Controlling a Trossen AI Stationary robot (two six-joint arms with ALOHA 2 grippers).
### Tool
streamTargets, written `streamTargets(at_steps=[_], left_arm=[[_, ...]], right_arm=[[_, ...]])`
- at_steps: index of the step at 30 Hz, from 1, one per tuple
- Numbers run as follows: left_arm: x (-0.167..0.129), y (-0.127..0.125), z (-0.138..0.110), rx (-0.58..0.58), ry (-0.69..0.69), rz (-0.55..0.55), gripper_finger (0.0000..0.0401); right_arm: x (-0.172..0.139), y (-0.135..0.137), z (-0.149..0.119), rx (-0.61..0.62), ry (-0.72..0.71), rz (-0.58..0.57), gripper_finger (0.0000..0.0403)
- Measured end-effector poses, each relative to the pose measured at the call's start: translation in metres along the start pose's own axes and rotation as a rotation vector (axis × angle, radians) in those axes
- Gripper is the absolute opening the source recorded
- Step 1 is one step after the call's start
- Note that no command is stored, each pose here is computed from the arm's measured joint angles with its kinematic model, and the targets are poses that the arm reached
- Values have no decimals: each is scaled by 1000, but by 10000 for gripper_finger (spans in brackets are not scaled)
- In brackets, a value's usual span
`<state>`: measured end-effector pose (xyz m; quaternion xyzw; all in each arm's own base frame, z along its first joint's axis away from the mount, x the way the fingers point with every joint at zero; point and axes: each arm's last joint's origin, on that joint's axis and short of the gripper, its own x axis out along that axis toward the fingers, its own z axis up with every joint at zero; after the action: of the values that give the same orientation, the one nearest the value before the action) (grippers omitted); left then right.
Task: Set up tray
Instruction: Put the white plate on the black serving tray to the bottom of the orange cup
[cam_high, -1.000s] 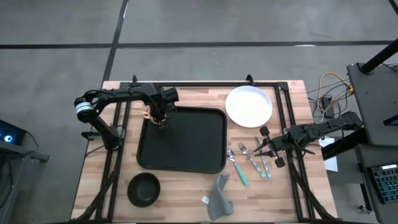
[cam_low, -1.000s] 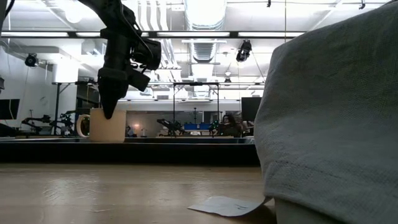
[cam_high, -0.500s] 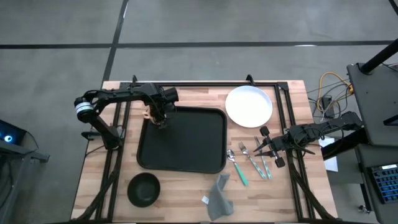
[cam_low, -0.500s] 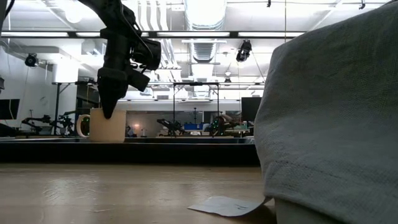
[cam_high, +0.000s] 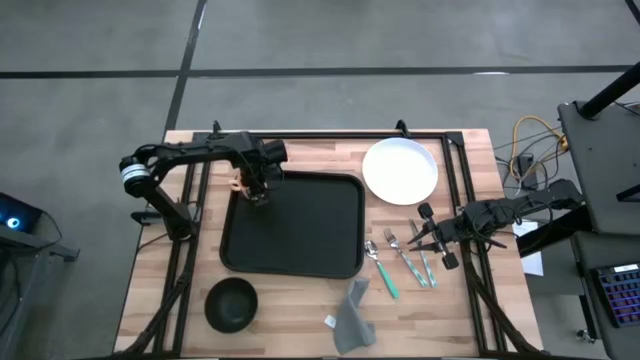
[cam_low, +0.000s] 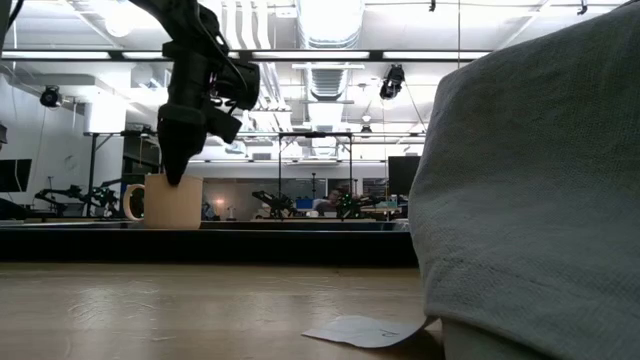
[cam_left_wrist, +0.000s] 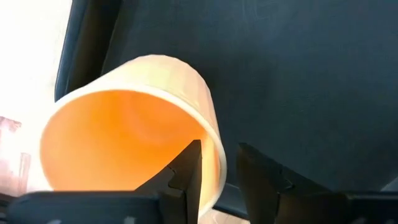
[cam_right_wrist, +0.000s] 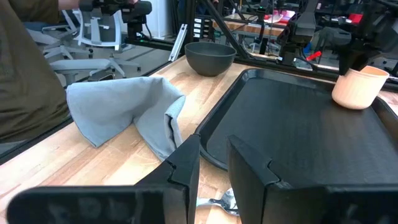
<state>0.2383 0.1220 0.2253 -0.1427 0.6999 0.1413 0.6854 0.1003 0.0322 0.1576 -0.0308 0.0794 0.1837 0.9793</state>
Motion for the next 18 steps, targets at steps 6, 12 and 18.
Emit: streamTargets(at_steps=[6, 12, 18], left_arm=[[-9, 0, 3, 0, -18, 1, 81], [-19, 0, 5, 0, -32, 2, 81], [-28, 0, 8, 1, -51, 3, 81]], right_arm=[[0, 0, 0, 0, 0, 0, 68], [0, 0, 0, 0, 0, 0, 68], [0, 0, 0, 0, 0, 0, 68]])
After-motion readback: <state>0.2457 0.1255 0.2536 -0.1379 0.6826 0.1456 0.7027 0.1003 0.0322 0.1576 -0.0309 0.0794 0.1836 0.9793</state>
